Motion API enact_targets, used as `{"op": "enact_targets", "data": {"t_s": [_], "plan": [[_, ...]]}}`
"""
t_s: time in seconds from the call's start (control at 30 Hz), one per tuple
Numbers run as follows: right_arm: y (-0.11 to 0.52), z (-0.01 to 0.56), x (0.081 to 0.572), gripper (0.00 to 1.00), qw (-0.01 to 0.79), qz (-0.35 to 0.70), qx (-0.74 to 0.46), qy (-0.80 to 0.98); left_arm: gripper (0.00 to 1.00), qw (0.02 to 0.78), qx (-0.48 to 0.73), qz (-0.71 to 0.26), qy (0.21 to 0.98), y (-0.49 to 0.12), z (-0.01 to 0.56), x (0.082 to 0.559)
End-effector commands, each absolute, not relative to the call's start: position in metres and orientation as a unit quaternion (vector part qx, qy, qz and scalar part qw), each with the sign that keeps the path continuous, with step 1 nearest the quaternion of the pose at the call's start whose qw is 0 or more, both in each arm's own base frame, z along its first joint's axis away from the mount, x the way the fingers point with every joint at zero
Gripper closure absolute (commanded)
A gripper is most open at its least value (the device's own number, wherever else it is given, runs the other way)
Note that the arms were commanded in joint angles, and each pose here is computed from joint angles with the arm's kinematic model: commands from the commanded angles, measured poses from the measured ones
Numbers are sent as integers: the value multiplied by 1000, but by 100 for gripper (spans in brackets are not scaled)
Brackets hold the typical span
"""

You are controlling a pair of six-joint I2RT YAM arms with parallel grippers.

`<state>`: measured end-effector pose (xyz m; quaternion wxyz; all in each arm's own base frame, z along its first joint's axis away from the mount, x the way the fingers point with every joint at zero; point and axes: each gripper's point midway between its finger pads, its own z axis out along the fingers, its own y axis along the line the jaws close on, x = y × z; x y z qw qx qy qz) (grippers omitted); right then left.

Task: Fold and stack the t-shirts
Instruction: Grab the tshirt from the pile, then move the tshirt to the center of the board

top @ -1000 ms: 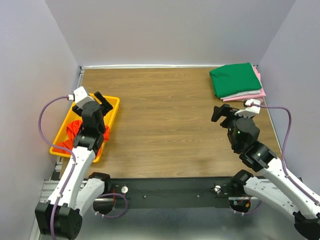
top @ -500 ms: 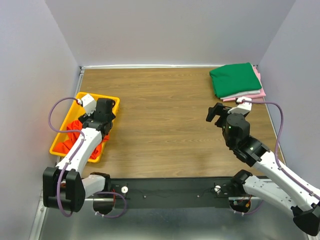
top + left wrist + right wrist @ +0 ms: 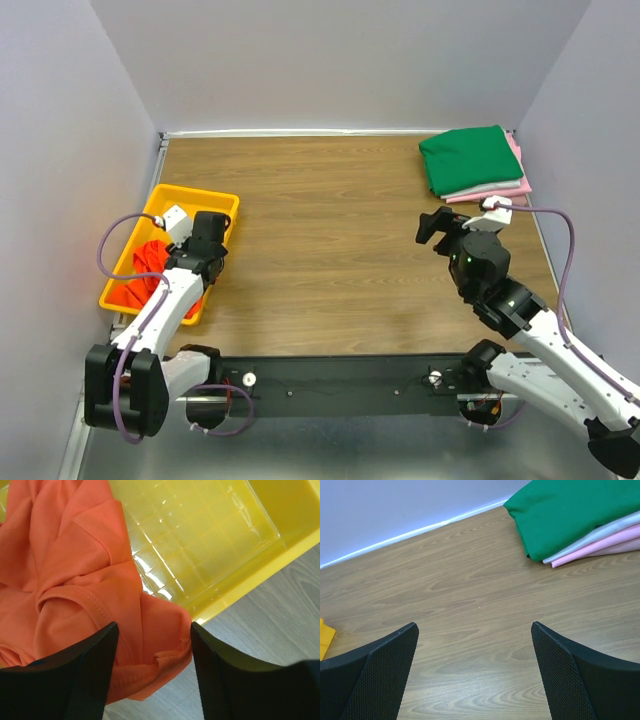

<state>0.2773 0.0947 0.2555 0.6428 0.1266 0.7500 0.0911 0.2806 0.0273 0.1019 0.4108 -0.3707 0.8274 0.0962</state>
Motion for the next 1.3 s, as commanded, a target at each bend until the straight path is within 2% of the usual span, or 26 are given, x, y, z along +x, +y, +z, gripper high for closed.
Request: {"op": "enact_targets", "data": {"t_s": [0.0,0.03,0.1,0.13,0.17,0.33,0.47,0.6,0.8,0.87,0.9,0.93,1.0,1.07,1.2,1.27], "plan": [[92,252,274,0,642,93,135,749,43,417,-370,73,827,20,102,282],[91,253,273,0,644,93,137,747,56,417,-364,67,830,18,102,282],[90,253,273,0,645,93,138,746,70,421,-357,60,832,16,104,285],[89,253,273,0,645,91,139,746,91,423,-348,54,835,13,106,287],[88,253,272,0,645,90,140,745,100,425,-345,51,835,12,108,288],[88,249,273,0,642,88,142,748,100,457,-318,9,831,0,145,302],[87,244,276,0,639,75,143,752,100,509,-275,-43,814,-15,201,317],[86,242,277,0,637,68,145,754,100,588,-216,-93,774,-29,290,329],[83,241,276,0,639,66,154,751,100,660,-98,-185,721,-70,413,339],[83,240,276,0,638,66,158,751,100,655,-22,-257,711,-106,436,343],[83,240,276,0,638,66,158,751,100,671,8,-289,683,-119,469,338],[82,240,277,0,638,64,161,750,100,651,53,-332,680,-142,473,339],[81,238,278,0,636,56,162,752,100,661,96,-376,642,-164,515,328],[80,239,279,0,637,49,161,752,100,654,131,-407,624,-185,531,326],[79,239,282,0,636,41,164,752,100,685,193,-464,528,-218,612,293],[79,238,282,0,635,39,164,754,100,667,222,-498,508,-242,625,288]]}}
